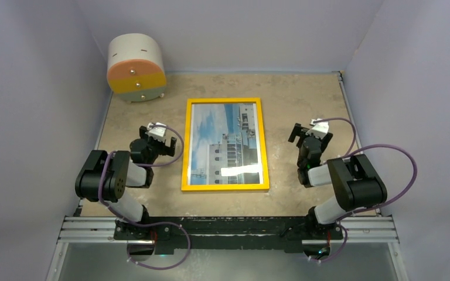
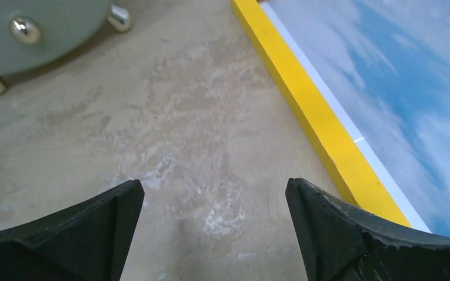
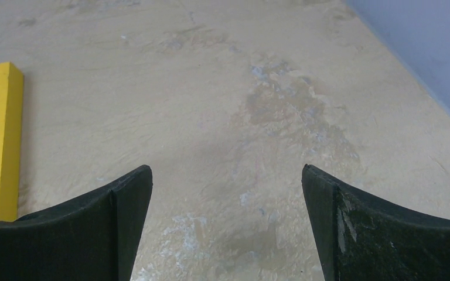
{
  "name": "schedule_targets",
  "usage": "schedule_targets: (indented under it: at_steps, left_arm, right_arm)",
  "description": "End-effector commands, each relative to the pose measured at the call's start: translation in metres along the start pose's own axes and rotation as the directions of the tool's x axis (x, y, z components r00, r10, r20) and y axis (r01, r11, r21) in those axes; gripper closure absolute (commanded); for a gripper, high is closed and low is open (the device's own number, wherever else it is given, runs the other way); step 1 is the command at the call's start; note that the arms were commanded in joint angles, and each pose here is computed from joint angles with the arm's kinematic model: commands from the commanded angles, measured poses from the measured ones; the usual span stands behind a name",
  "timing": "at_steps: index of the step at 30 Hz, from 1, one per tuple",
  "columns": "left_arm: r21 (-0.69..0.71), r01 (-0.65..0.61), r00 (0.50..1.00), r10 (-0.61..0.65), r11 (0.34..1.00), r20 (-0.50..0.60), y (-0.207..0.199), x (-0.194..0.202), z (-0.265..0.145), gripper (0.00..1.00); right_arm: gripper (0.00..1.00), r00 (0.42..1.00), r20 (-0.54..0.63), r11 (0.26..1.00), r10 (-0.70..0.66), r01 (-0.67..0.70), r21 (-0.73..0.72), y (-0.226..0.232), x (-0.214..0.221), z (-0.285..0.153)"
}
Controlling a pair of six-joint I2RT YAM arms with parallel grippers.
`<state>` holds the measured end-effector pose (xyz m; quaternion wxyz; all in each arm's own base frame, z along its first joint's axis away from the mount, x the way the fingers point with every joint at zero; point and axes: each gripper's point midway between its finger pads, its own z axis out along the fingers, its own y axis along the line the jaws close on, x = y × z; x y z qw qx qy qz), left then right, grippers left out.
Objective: Put the photo into the frame
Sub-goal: Reset both arms
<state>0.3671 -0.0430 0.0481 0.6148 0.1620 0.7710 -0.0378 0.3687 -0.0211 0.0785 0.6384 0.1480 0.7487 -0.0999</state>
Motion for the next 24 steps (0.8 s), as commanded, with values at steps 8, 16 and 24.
schedule_targets:
  at_steps: [8,16,24]
  left_arm:
    - [-0.017,-0.045,0.986,0.047,0.999,0.160,0.009,-0.041,0.004,0.00]
    - [-0.017,-0.042,0.986,0.044,0.999,0.160,0.010,-0.041,0.005,0.00]
    - [-0.018,-0.042,0.987,0.045,0.999,0.157,0.010,-0.040,0.005,0.00]
  right_arm:
    - [0.01,0.999,0.035,0.995,0.016,-0.013,-0.094,0.009,-0.007,0.006]
    - [0.01,0.995,0.097,0.999,0.010,-0.005,-0.052,0.000,-0.018,0.006]
    - [0.01,0.995,0.096,0.998,0.010,-0.004,-0.056,0.001,-0.018,0.006]
